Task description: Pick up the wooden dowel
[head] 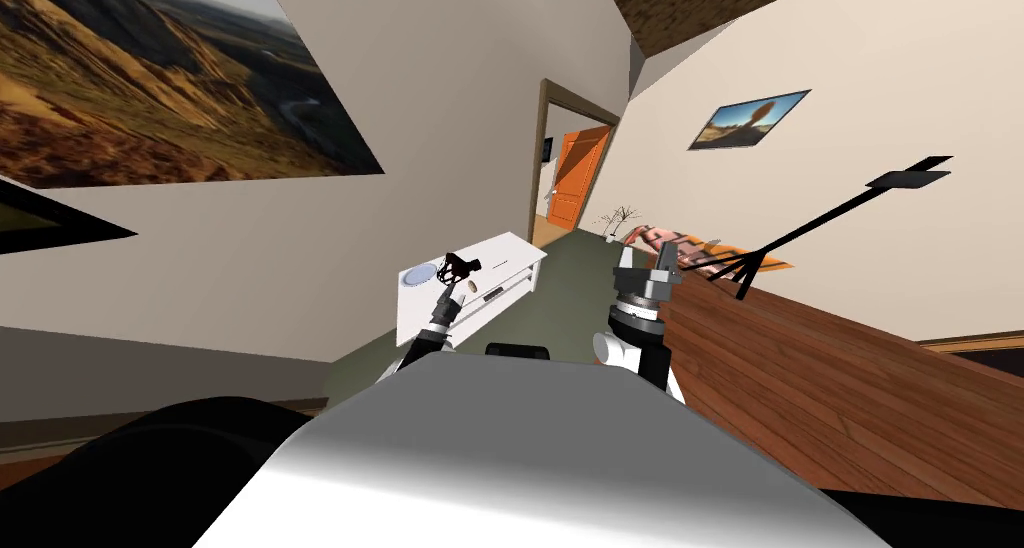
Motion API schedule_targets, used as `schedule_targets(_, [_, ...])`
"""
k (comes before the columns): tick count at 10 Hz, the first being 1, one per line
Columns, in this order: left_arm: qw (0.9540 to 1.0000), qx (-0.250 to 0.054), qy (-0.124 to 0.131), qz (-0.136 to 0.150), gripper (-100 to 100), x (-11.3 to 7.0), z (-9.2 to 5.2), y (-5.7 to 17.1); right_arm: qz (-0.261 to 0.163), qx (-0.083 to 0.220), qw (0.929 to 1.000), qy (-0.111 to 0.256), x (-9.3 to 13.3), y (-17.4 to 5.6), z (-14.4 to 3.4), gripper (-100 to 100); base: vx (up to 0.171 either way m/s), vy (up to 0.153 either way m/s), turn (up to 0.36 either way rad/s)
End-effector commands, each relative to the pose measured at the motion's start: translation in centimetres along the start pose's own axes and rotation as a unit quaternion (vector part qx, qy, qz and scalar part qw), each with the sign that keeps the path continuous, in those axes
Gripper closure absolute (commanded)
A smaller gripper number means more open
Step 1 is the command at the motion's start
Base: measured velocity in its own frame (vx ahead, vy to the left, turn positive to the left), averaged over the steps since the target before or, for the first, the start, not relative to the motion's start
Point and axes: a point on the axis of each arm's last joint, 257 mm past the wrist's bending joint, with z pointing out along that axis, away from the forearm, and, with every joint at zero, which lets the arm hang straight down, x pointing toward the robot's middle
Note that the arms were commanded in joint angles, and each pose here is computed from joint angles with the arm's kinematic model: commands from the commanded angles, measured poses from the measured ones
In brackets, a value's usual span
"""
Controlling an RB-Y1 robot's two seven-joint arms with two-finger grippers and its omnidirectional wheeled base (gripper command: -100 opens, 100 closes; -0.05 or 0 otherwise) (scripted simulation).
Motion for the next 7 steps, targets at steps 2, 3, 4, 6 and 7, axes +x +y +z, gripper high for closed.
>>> schedule_targets(2, [0.9990, -0.044, 0.006, -0.003, -100, -1.0, -2.0, 3.2, 0.000, 0.000, 1.0000, 0.000, 0.0, 0.0, 0.0, 0, -0.012, 0.018, -0.248])
schedule_targets(3, [0.9972, -0.073, 0.008, -0.007, -100, -1.5, -3.5, 5.3, 0.000, 0.000, 1.0000, 0.000, 0.0, 0.0, 0.0, 0, -0.003, 0.009, -0.237])
schedule_targets(4, [0.9972, -0.074, 0.009, -0.005, -100, -1.5, -3.5, 5.3, 0.000, 0.000, 1.0000, 0.000, 0.0, 0.0, 0.0, 0, -0.001, 0.010, -0.118])
schedule_targets(6, [0.9909, -0.134, 0.013, -0.011, -100, -2.6, -7.0, 9.1, 0.000, 0.000, 1.0000, 0.000, 0.0, 0.0, 0.0, 0, 0.012, 0.009, -0.288])
schedule_targets(7, [0.9906, -0.136, 0.012, -0.011, -100, -2.7, -7.1, 9.2, 0.000, 0.000, 1.0000, 0.000, 0.0, 0.0, 0.0, 0, 0.015, 0.017, -0.175])
